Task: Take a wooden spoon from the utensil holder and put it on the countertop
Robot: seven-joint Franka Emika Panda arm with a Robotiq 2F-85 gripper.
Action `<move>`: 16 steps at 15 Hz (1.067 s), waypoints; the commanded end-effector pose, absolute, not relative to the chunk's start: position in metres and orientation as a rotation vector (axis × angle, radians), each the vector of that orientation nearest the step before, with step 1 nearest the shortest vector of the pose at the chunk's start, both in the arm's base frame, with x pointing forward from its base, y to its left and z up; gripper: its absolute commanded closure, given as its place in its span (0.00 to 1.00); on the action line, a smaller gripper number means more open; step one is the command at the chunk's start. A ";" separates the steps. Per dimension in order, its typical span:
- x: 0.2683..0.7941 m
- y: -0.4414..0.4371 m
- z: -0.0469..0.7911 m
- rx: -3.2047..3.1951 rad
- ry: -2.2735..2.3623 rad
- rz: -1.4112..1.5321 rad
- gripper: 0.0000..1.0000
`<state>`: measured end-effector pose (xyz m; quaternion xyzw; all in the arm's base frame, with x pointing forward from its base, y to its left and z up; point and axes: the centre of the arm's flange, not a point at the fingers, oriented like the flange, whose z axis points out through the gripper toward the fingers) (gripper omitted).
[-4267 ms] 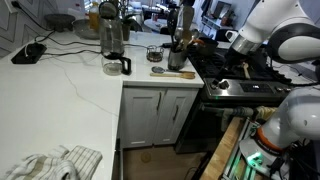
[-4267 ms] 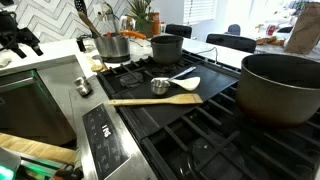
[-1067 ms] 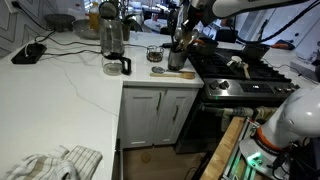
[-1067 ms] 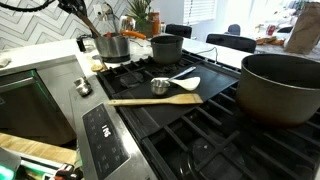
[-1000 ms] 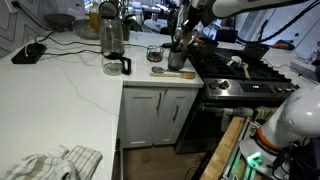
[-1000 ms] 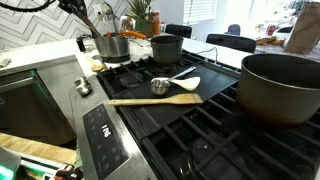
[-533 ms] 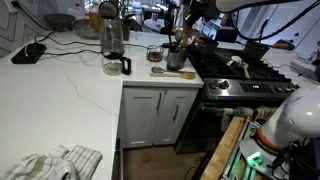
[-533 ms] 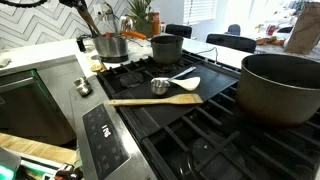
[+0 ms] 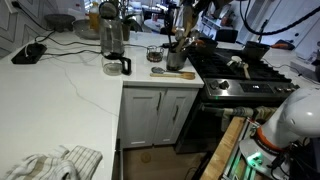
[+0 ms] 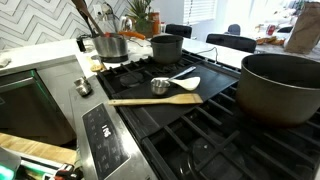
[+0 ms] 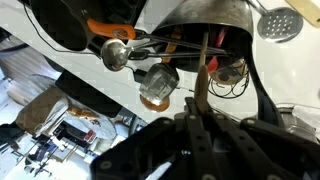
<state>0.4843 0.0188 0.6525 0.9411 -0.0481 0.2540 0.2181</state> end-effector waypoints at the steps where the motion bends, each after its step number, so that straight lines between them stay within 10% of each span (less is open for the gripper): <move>1: 0.456 0.017 0.673 2.616 -0.191 0.695 0.98; 16: 0.319 -0.012 0.731 2.846 -0.601 0.971 0.98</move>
